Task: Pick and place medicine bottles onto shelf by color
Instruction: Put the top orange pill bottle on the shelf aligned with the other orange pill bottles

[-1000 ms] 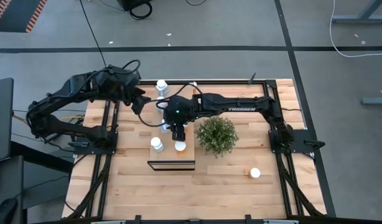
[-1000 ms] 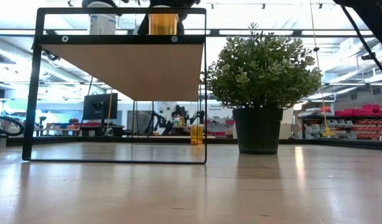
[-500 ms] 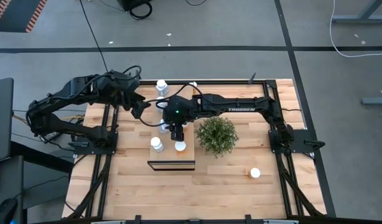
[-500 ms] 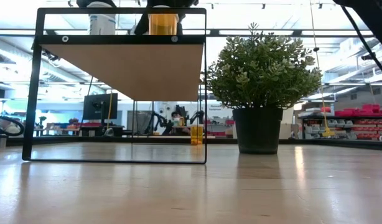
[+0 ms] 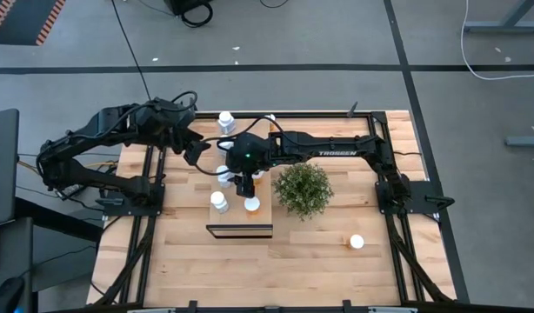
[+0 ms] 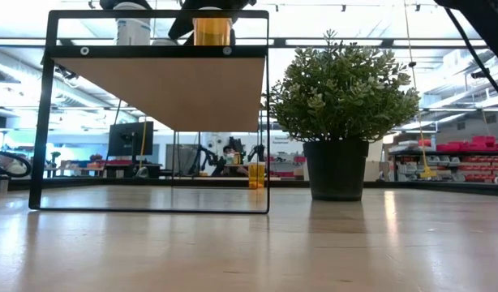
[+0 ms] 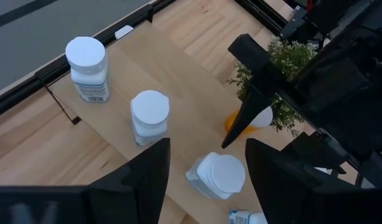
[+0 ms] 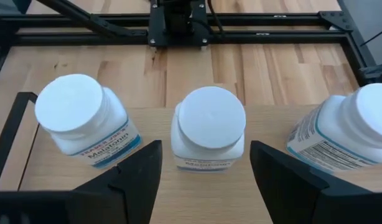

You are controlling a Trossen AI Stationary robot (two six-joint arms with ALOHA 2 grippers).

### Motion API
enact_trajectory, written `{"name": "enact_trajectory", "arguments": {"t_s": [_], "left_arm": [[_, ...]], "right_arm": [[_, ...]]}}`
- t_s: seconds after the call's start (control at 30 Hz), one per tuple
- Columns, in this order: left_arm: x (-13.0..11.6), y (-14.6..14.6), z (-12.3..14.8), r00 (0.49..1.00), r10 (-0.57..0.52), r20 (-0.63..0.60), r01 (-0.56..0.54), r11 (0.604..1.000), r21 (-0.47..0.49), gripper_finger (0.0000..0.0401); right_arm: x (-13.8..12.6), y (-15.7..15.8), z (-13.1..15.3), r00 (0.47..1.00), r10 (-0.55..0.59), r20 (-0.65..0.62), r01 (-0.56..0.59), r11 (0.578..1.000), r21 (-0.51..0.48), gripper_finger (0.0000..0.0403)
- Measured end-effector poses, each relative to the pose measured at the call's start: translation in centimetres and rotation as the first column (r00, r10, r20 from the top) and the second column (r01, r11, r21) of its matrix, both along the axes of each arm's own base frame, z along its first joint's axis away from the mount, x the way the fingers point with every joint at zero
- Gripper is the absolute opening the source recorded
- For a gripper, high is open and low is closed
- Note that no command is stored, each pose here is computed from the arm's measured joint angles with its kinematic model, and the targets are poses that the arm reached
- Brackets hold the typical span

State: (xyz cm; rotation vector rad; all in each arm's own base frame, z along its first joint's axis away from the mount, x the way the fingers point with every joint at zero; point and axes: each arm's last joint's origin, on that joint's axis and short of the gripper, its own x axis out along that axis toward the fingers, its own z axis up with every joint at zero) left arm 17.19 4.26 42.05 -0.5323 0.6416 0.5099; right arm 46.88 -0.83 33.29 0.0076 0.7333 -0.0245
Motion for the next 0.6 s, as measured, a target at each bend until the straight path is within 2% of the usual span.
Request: {"name": "enact_trajectory", "arguments": {"t_s": [0.2,0.33,0.5,0.6], "left_arm": [[0.0,0.0,0.0,1.000,-0.004,-0.001,0.004,1.000,0.004,0.0217],[0.0,0.0,0.0,1.000,-0.015,-0.005,0.015,1.000,0.016,0.0217],[-0.1,0.0,0.0,0.998,-0.052,-0.020,0.053,0.997,0.053,0.0211],[-0.1,0.0,0.0,0.998,-0.063,-0.025,0.065,0.996,0.063,0.0206]], "right_arm": [[-0.4,-0.4,0.6,1.000,-0.028,0.006,0.028,0.999,-0.019,0.0250],[-2.4,-1.2,3.6,0.995,-0.089,0.050,0.089,0.996,-0.006,0.0249],[-5.8,-3.3,7.5,0.967,-0.228,0.110,0.235,0.971,-0.054,0.0249],[-7.3,-6.0,8.7,0.937,-0.321,0.136,0.335,0.937,-0.095,0.0248]]}}
